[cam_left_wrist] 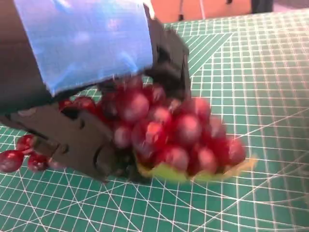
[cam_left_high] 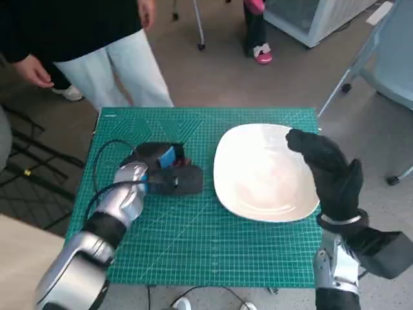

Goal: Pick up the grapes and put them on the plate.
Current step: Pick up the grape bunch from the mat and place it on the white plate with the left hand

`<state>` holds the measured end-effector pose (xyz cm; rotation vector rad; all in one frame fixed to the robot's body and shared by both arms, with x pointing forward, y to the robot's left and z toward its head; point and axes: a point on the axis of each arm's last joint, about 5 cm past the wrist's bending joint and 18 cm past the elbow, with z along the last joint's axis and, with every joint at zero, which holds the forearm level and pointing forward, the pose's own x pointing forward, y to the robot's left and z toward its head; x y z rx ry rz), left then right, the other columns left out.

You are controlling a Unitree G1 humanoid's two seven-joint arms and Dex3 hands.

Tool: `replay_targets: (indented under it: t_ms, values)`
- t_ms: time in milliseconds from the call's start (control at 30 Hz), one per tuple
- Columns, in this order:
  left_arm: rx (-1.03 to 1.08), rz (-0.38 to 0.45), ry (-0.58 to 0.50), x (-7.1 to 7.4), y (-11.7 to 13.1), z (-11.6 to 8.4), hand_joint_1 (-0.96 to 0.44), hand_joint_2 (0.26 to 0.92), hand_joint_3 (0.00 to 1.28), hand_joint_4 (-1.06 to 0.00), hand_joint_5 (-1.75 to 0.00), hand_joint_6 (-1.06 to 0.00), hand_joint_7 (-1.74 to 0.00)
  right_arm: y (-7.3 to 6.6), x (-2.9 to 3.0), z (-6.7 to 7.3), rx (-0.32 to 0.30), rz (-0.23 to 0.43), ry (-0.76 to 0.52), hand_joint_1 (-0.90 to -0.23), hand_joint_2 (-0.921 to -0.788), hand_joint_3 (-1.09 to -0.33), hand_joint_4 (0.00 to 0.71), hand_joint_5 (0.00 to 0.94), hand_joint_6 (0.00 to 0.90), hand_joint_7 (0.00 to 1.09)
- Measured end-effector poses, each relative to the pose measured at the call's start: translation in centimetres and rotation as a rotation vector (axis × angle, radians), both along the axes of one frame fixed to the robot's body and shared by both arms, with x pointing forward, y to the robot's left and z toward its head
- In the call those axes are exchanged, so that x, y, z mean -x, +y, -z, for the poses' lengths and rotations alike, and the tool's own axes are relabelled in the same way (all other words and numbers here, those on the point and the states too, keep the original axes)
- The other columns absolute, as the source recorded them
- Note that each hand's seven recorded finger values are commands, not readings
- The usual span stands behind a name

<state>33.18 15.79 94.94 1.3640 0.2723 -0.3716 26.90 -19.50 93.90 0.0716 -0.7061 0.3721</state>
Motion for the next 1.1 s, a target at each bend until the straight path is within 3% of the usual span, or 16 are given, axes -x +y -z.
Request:
replay_targets:
  t_ms: [267,567,800,1100]
  values:
    - [0.021,0.003,-0.055,1.4,0.4,-1.3,0.00,0.921,0.22,-0.54,-1.45,-0.47,-1.18,0.4,-0.07,0.0,0.001,0.000,0.005,-0.608,-0.921,-0.802,0.357,0.002,0.097,0.20]
    - [0.034,0.014,-0.194,2.9,0.9,-3.9,0.00,0.921,0.18,-0.58,-1.39,-0.50,-1.17,0.7,-0.25,0.0,-0.002,-0.008,0.006,-0.623,-0.921,-0.799,0.358,0.002,0.094,0.20]
    - [0.051,0.041,-0.264,3.9,1.1,-5.5,0.00,0.921,0.20,-0.55,-1.30,-0.47,-1.32,0.8,-0.36,-0.1,-0.001,-0.012,0.006,-0.626,-0.921,-0.798,0.358,0.002,0.092,0.21]
    - [0.069,0.056,-0.296,4.6,1.3,-6.0,0.00,0.921,0.21,-0.51,-1.26,-0.49,-1.38,0.9,-0.43,0.0,-0.005,-0.016,0.017,-0.626,-0.921,-0.801,0.356,0.001,0.082,0.22]
